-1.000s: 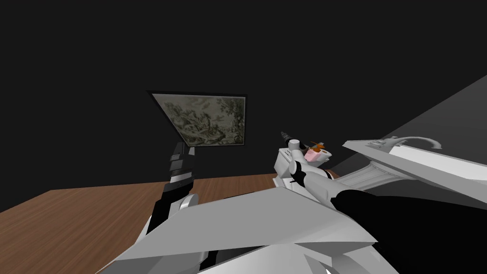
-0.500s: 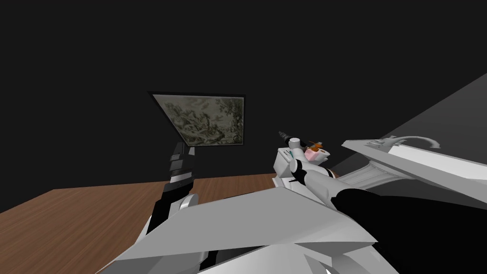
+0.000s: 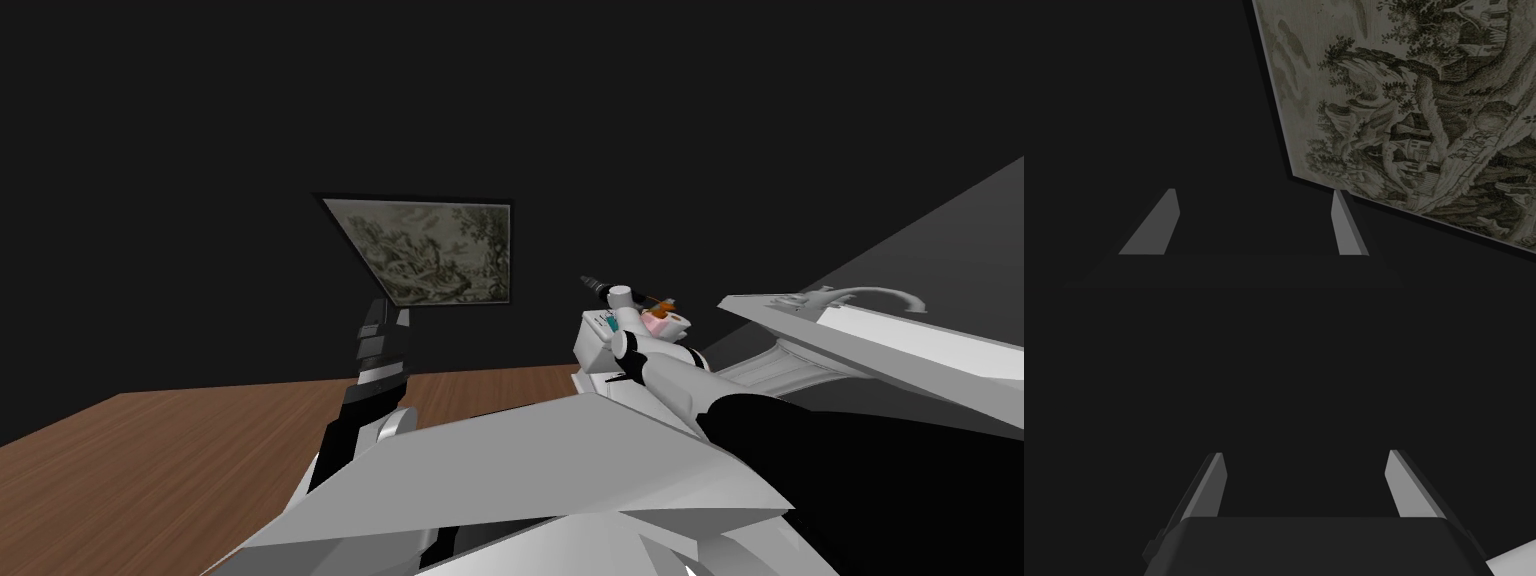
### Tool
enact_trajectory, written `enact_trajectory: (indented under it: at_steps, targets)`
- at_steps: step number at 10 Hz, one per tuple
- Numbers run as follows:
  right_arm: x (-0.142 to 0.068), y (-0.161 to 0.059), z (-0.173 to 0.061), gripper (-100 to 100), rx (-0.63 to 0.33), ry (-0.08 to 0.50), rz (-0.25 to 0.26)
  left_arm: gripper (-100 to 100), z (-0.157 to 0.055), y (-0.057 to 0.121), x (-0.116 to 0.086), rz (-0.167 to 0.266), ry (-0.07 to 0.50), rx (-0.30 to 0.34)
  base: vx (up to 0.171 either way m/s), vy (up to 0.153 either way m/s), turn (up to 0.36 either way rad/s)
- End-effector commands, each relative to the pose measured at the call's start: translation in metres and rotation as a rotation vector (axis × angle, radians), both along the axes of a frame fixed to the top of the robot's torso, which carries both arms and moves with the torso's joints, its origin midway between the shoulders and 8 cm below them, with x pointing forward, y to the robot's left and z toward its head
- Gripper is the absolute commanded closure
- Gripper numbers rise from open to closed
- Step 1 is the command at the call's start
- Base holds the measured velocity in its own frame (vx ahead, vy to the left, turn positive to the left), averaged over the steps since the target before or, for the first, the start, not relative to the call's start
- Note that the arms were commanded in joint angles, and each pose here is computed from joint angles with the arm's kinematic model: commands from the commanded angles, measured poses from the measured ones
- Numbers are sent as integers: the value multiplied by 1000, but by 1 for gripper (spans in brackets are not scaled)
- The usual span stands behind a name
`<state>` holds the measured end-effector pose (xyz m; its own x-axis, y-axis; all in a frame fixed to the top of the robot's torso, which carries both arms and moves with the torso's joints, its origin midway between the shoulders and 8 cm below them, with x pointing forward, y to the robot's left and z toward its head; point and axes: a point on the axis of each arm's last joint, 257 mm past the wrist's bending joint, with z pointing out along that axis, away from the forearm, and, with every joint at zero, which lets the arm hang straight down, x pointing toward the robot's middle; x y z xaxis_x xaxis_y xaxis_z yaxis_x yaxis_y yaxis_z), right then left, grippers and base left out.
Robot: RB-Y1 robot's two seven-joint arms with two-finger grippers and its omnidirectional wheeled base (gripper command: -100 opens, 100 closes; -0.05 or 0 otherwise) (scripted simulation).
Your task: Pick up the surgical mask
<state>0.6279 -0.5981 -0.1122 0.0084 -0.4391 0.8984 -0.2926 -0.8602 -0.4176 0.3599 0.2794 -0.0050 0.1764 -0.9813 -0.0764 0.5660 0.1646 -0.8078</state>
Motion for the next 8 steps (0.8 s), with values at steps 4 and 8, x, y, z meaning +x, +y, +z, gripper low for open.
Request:
enact_trajectory:
  at_steps: [4, 8]
  targets:
    - [6, 22, -6, -100, -11, 69, 104, 0, 0, 0, 0, 0, 0, 0, -11, -18, 9]
    - [8, 37, -8, -100, -41, 156, 196, 0, 0, 0, 0, 0, 0, 0, -8, -27, 18]
